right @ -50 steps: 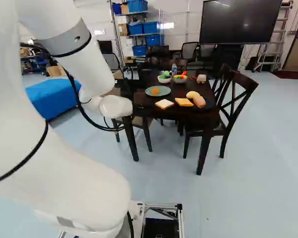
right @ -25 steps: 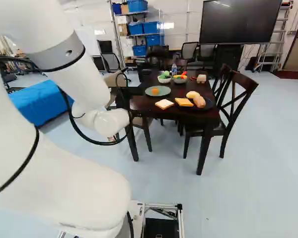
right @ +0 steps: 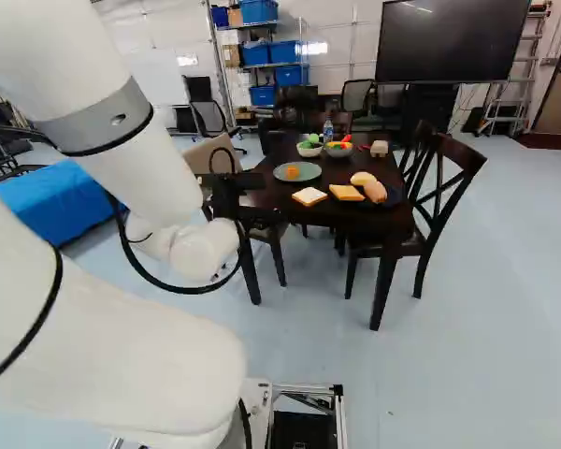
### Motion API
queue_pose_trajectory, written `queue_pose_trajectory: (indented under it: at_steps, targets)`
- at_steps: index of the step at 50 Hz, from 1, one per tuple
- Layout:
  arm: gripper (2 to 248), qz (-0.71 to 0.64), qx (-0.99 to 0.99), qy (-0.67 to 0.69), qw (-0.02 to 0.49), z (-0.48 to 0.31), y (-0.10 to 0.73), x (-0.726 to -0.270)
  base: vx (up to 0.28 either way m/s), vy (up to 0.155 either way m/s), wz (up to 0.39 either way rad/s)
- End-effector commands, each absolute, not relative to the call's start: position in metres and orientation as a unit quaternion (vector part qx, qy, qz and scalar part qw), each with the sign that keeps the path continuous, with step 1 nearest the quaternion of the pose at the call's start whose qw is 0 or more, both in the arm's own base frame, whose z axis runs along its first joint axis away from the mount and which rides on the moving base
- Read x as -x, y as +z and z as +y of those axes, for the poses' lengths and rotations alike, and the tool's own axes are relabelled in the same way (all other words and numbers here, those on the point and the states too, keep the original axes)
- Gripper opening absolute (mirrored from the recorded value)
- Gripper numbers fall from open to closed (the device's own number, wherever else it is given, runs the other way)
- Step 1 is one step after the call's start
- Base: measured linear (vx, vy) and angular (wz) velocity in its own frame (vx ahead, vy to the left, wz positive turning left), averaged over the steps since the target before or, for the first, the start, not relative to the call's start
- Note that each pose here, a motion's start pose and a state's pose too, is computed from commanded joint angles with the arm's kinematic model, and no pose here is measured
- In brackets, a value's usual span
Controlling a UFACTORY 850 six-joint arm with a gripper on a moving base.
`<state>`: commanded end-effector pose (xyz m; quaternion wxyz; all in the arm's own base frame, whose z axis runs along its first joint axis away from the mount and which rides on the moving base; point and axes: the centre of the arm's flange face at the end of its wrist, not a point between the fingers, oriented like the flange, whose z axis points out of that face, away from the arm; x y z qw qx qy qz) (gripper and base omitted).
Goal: Move the croissant to the empty plate
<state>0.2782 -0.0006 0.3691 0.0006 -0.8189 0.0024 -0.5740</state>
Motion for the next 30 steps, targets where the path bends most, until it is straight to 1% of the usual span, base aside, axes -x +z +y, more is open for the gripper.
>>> queue_pose_trajectory:
  at_steps: [30]
  targets:
    - [247,0.000,0.814,-0.581,0.000,0.0000,0.3656,-0.2703,0.000,0.000,0.000]
